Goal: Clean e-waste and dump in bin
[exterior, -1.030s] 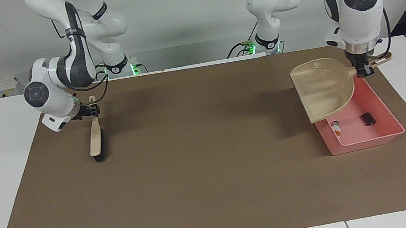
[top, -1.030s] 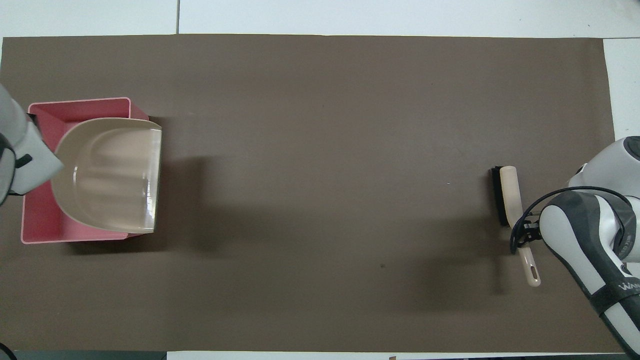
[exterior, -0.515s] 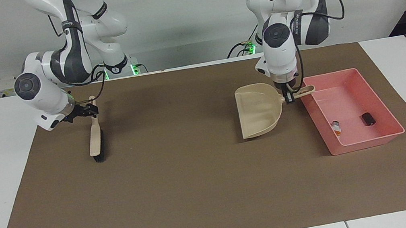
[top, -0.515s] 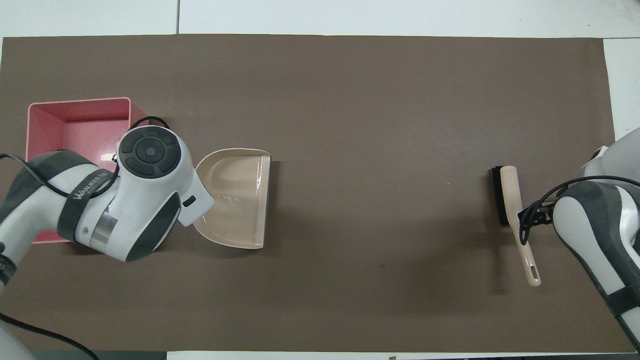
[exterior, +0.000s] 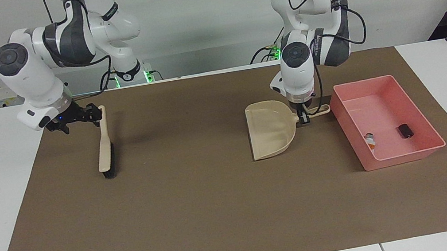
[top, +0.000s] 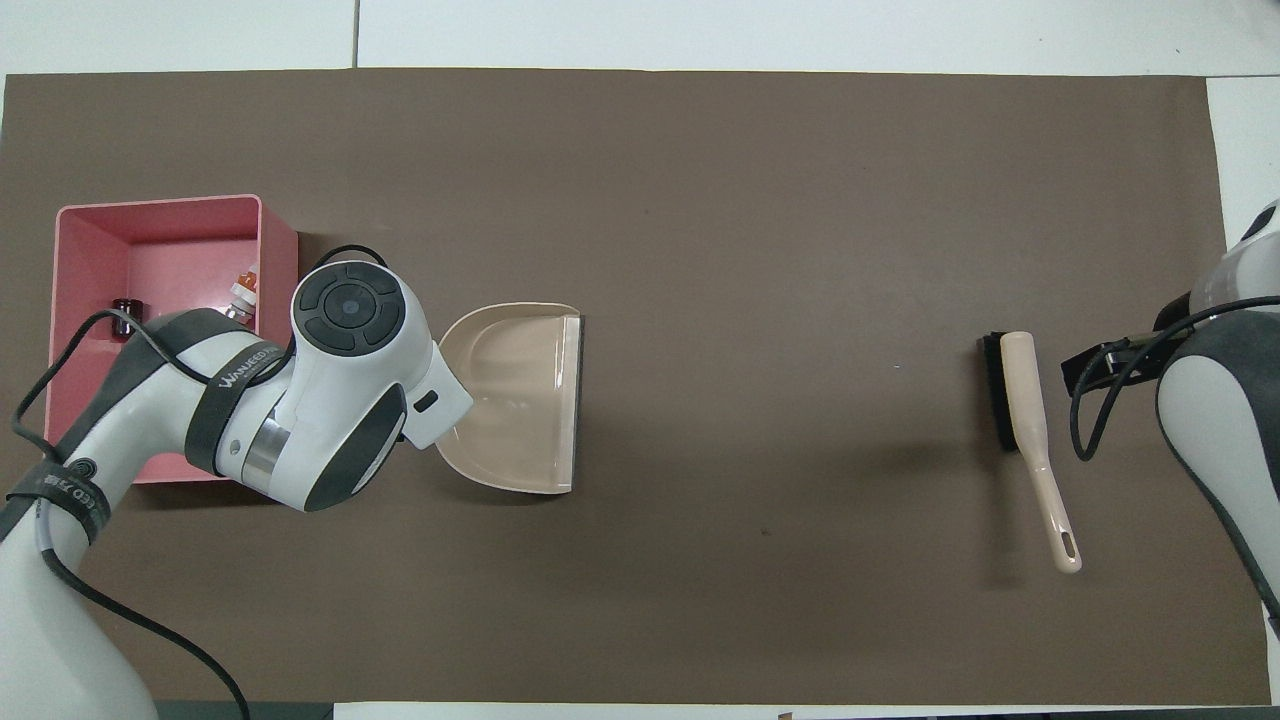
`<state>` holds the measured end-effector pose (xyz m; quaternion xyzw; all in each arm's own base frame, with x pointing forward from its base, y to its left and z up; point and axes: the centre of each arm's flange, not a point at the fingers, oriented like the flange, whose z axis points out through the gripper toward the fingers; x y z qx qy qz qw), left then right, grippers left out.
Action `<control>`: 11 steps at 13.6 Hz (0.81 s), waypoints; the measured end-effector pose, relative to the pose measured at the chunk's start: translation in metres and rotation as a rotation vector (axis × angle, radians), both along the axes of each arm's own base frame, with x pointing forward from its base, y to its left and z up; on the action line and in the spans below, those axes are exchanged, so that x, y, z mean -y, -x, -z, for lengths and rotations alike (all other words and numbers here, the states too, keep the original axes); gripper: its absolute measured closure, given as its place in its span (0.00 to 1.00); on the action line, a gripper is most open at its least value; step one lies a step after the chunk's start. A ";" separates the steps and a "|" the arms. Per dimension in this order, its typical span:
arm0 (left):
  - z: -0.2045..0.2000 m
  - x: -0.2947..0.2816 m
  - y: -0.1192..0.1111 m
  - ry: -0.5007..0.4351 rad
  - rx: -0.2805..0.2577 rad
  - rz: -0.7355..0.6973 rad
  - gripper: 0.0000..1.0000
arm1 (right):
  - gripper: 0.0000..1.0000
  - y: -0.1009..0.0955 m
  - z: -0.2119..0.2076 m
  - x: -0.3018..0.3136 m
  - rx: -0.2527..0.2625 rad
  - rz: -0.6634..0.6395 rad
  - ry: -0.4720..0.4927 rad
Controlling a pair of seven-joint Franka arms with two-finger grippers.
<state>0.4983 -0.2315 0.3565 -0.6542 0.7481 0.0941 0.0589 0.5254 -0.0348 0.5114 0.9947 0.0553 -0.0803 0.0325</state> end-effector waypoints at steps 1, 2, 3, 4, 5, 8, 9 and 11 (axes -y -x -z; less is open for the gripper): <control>0.004 0.004 0.001 0.001 -0.001 0.008 0.67 | 0.01 -0.002 -0.016 0.001 0.013 0.002 0.001; 0.007 0.007 0.002 0.000 -0.004 0.013 0.67 | 0.01 -0.003 -0.030 0.001 0.026 0.005 0.002; 0.009 0.008 0.002 0.000 -0.004 0.014 0.67 | 0.01 -0.004 -0.046 0.002 0.036 0.008 0.003; 0.008 0.010 0.003 0.001 -0.003 0.018 0.66 | 0.01 -0.004 -0.061 0.002 0.043 0.012 -0.003; 0.008 0.013 0.004 0.001 -0.002 0.023 0.59 | 0.01 -0.003 -0.073 0.001 0.048 0.016 -0.015; 0.000 0.017 0.004 0.008 0.019 0.000 0.39 | 0.01 0.000 -0.101 -0.001 0.052 0.025 -0.037; -0.007 0.013 0.003 0.010 0.033 -0.041 0.32 | 0.01 0.002 -0.109 -0.001 0.055 0.028 -0.036; -0.024 -0.010 0.001 -0.008 0.041 -0.177 0.10 | 0.01 0.003 -0.126 -0.001 0.062 0.033 -0.035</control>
